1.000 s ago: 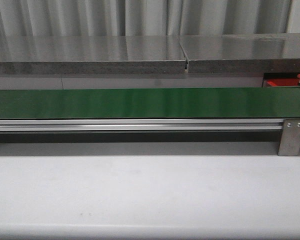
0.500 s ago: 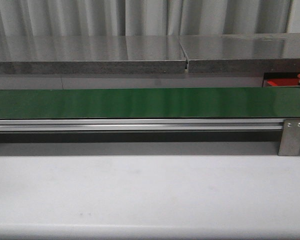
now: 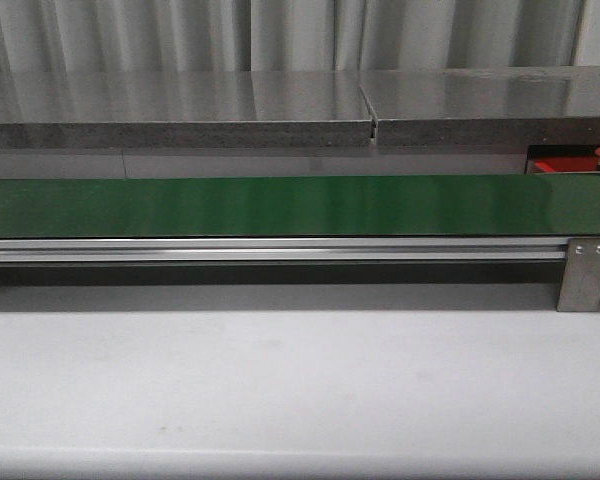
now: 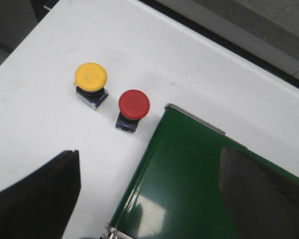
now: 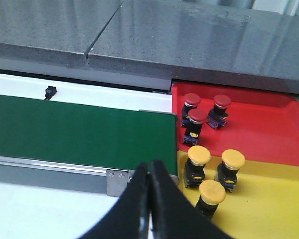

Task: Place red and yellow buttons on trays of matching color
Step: 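Lower the left gripper onto the yellow button beside the belt and grasp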

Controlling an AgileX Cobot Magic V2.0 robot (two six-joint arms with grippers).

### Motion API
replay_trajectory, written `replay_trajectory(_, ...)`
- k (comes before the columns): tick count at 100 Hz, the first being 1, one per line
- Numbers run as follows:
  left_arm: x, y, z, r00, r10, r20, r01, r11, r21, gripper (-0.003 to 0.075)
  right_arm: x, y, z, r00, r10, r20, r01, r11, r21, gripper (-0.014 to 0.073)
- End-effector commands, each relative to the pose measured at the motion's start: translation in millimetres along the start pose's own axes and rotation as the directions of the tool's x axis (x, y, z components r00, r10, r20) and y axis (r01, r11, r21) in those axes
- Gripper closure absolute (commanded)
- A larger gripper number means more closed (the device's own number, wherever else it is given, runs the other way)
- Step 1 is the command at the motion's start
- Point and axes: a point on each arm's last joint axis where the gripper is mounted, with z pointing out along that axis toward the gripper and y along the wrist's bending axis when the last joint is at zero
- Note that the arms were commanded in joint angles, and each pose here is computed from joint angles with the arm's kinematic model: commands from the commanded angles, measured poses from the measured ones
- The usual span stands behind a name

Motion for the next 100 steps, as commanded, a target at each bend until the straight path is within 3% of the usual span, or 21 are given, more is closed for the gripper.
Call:
replay_trajectory(1,-24.7,-0.1,-6.2,0.995,-0.076,0.069,0.075,0.997,0.024,0.0154,-13.1,-1.4,-2.3,0.996,-0.016,0.085,0.015,1.000,0.016,0.0713)
replay_trajectory(42,-54.1,27.0,88.0,0.978,-0.201,-0.059,0.194,0.976,-0.099,0.0154,-13.1,-1.4,-2.3,0.996,-0.016,0.085,0.015,1.000,0.016,0.0713)
replay_trajectory(100,-61.0,37.9,155.8,0.954,-0.297,-0.042,0.294,0.953,-0.073,0.0155,-13.1,-1.4,-2.3,0.996,-0.016,0.085,0.015,1.000,0.016,0.0713)
